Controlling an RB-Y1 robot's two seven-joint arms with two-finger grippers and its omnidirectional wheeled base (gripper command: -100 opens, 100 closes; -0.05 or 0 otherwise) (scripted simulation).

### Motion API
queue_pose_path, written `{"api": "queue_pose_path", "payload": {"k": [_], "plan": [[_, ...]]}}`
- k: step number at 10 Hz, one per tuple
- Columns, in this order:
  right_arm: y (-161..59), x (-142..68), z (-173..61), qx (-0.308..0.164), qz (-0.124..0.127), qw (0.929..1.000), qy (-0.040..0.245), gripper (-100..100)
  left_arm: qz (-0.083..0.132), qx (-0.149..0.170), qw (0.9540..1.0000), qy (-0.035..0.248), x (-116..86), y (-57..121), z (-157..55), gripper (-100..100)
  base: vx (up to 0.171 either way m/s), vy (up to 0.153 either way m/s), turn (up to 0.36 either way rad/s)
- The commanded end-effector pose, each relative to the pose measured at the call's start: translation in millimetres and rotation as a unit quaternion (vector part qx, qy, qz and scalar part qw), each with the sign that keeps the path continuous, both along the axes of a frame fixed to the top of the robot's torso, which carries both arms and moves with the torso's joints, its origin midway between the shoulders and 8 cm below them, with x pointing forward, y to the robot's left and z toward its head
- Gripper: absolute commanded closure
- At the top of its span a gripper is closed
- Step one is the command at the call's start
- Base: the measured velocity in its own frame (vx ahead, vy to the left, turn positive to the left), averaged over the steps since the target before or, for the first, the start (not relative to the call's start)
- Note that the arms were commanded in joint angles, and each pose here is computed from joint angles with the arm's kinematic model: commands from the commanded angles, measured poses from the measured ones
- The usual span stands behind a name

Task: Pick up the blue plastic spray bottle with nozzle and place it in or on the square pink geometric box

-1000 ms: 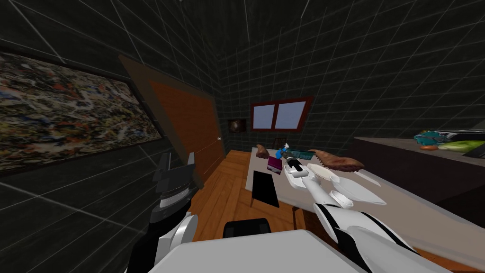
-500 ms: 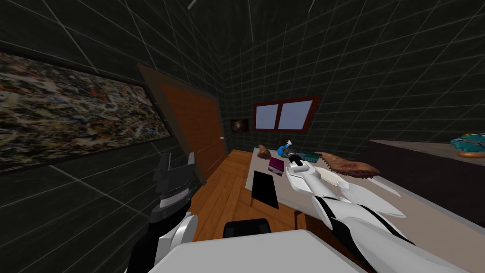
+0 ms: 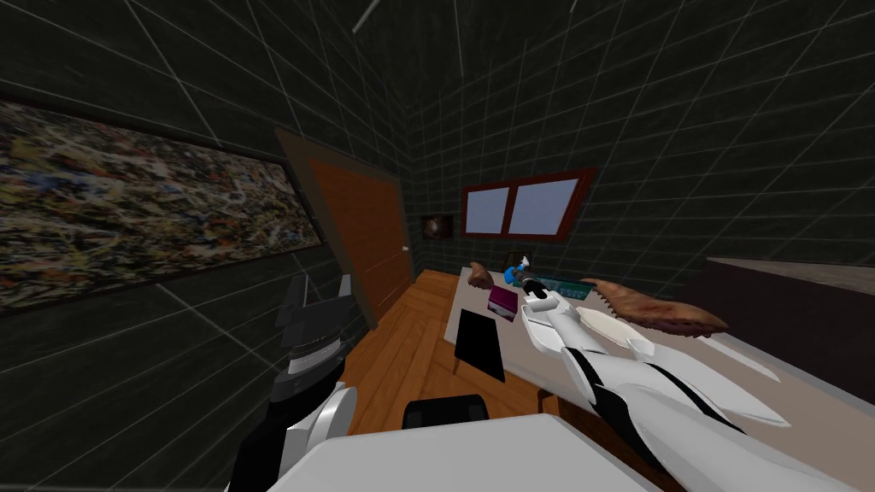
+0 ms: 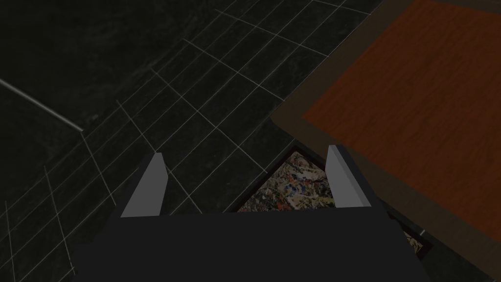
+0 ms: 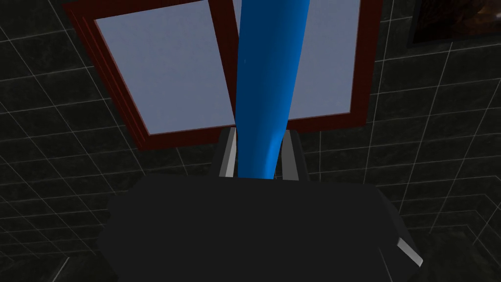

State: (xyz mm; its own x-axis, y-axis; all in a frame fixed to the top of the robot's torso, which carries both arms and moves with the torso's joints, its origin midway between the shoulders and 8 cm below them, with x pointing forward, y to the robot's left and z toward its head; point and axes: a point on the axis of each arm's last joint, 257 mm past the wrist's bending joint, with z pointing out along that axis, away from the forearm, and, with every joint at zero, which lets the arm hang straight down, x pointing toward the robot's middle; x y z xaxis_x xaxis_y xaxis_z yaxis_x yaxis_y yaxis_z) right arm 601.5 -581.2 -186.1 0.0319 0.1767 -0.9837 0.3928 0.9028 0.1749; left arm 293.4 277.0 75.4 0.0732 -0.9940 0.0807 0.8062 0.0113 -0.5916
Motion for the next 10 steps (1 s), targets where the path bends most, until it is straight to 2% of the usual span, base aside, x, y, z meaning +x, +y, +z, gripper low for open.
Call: {"api": "queue_pose_path", "payload": {"k": [1, 2, 5, 6, 10], "plan": [[-8.6, -6.6, -18.7, -0.002, -0.013, 0.9995, 0.028, 100, 0.0, 0.0, 1.0, 0.0, 0.0, 0.0, 0.0, 0, 0.006, -0.035, 0.166], [-8.6, -6.6, -18.7, -0.002, -0.013, 0.9995, 0.028, 100, 0.0, 0.0, 1.0, 0.0, 0.0, 0.0, 0.0, 0, 0.003, -0.021, 0.047], [-23.8, -21.5, -53.9, -0.004, -0.035, 0.9961, 0.081, 100, 0.0, 0.0, 1.0, 0.0, 0.0, 0.0, 0.0, 0, 0.004, -0.015, 0.131], [-23.8, -21.5, -53.9, -0.004, -0.035, 0.9961, 0.081, 100, 0.0, 0.0, 1.0, 0.0, 0.0, 0.0, 0.0, 0, 0.003, -0.017, 0.051], [-39.0, -44.2, -95.6, -0.008, -0.058, 0.9879, 0.144, 100, 0.0, 0.0, 1.0, 0.0, 0.0, 0.0, 0.0, 0, 0.005, -0.014, 0.113]]}}
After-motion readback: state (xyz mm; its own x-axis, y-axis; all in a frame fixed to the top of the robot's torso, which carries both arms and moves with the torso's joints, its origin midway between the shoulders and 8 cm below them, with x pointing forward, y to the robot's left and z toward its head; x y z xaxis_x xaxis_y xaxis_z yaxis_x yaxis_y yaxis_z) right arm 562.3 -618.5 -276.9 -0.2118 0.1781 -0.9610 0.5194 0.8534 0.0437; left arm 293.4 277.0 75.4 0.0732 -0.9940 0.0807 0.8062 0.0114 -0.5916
